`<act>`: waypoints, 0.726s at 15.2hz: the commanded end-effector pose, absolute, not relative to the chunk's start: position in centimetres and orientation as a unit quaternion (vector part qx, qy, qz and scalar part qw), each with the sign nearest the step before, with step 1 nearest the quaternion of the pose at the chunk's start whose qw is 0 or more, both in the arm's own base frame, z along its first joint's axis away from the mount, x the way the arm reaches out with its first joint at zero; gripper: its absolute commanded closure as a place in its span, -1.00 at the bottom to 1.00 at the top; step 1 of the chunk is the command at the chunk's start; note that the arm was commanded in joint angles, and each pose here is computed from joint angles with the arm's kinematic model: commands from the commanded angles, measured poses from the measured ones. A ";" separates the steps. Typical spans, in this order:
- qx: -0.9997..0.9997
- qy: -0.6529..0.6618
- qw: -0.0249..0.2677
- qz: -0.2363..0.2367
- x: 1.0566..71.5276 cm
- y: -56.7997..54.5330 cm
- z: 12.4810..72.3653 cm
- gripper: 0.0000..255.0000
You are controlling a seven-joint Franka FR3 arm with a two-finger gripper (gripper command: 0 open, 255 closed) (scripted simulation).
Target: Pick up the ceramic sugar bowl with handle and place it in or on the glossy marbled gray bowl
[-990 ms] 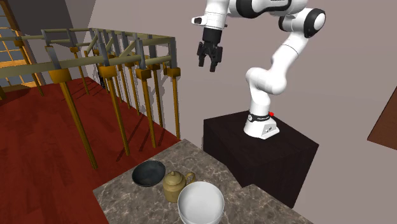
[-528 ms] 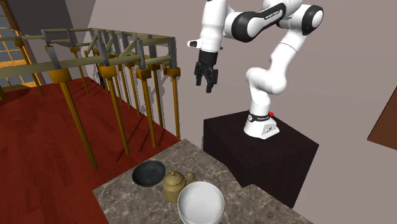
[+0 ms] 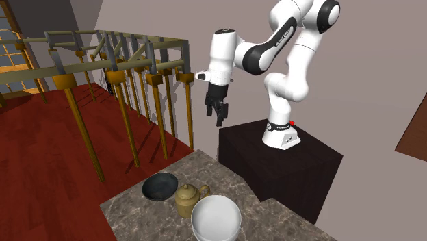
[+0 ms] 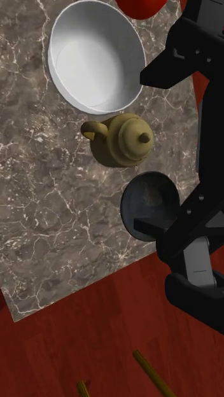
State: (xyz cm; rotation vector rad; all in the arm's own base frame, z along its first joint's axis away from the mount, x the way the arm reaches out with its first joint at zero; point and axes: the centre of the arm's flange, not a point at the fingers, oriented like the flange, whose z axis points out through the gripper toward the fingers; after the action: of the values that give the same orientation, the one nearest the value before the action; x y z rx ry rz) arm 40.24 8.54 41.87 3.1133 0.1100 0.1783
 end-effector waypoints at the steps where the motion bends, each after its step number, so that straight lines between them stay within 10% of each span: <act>1: 0.998 0.030 0.011 0.055 41.1 9.4 39.2 -1.00; 11: 0.999 0.007 0.013 0.038 45.4 13.4 27.2 -1.00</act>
State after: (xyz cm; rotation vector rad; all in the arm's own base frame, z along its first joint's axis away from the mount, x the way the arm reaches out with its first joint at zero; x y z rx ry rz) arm 45.19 13.06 28.66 3.1122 0.0312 0.1222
